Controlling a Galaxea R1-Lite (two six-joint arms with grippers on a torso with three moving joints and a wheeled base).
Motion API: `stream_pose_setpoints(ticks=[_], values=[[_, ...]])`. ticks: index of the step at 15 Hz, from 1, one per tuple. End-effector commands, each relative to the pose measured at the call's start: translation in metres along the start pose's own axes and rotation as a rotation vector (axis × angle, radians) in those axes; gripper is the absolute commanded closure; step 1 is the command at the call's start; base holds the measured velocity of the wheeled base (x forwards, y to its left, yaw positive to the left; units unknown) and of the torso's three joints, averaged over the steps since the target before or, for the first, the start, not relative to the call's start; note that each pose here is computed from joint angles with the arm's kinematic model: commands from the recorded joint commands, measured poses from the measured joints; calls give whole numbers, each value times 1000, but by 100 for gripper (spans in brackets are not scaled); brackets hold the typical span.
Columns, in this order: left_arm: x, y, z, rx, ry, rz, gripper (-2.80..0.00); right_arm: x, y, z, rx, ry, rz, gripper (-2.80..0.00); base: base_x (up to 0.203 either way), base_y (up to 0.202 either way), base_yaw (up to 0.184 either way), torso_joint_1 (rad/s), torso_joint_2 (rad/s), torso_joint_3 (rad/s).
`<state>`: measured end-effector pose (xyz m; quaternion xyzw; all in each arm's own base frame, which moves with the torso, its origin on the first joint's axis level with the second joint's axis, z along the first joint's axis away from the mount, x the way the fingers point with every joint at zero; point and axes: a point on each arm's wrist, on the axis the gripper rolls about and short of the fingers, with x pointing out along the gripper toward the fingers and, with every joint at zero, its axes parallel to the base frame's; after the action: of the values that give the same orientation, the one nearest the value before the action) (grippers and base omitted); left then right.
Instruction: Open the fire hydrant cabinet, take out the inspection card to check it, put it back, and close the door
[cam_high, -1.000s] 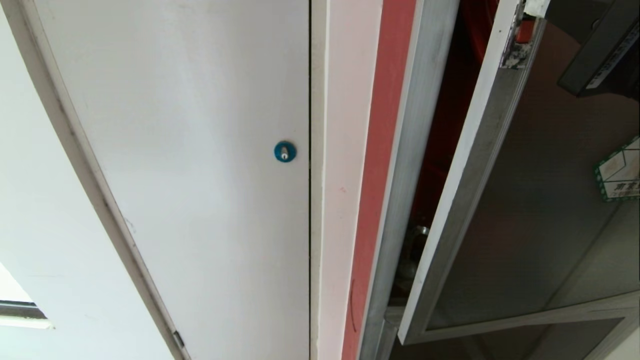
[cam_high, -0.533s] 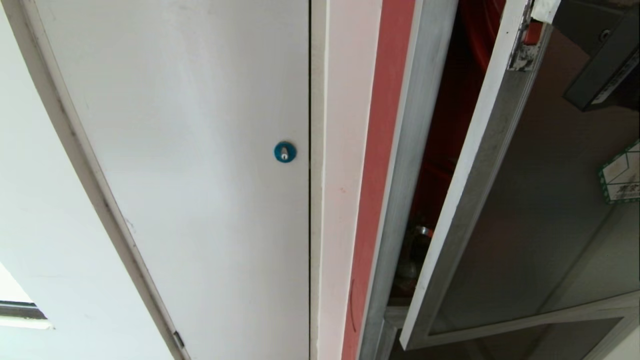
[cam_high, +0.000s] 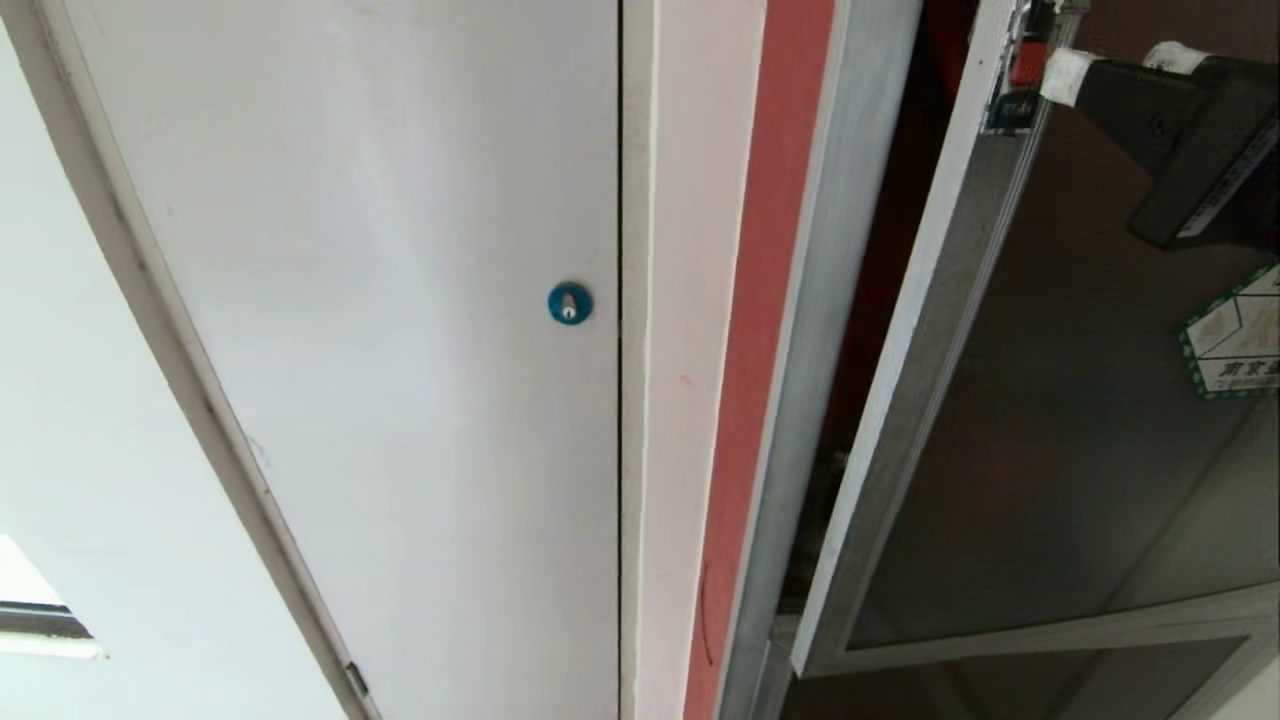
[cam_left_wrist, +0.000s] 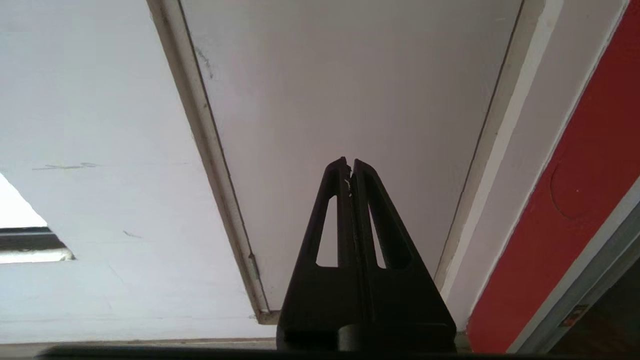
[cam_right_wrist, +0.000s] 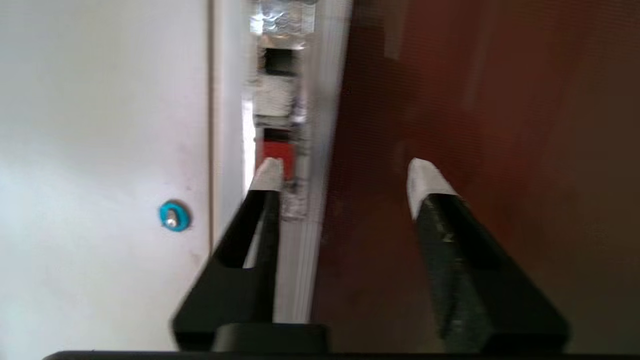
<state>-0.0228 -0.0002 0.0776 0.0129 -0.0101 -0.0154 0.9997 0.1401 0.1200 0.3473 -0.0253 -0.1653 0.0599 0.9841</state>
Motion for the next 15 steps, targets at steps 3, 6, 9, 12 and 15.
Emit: stream_pose_setpoints(ticks=[3,6,9,12,15], values=[[1,0,-3,0,11,-1,0,-3,0,-5,-8,7,14,-280,0,0,0,0,0,0],[1,0,-3,0,12,-1,0,-10,-4,-4,-3,1,21,-280,0,0,0,0,0,0],[1,0,-3,0,10,-1,0,-18,-9,-6,-3,2,21,-280,0,0,0,0,0,0],[1,0,-3,0,10,-1,0,-29,-17,-5,1,-5,16,-280,0,0,0,0,0,0],[1,0,-3,0,11,-1,0,-36,-23,-6,4,-9,11,-280,0,0,0,0,0,0]])
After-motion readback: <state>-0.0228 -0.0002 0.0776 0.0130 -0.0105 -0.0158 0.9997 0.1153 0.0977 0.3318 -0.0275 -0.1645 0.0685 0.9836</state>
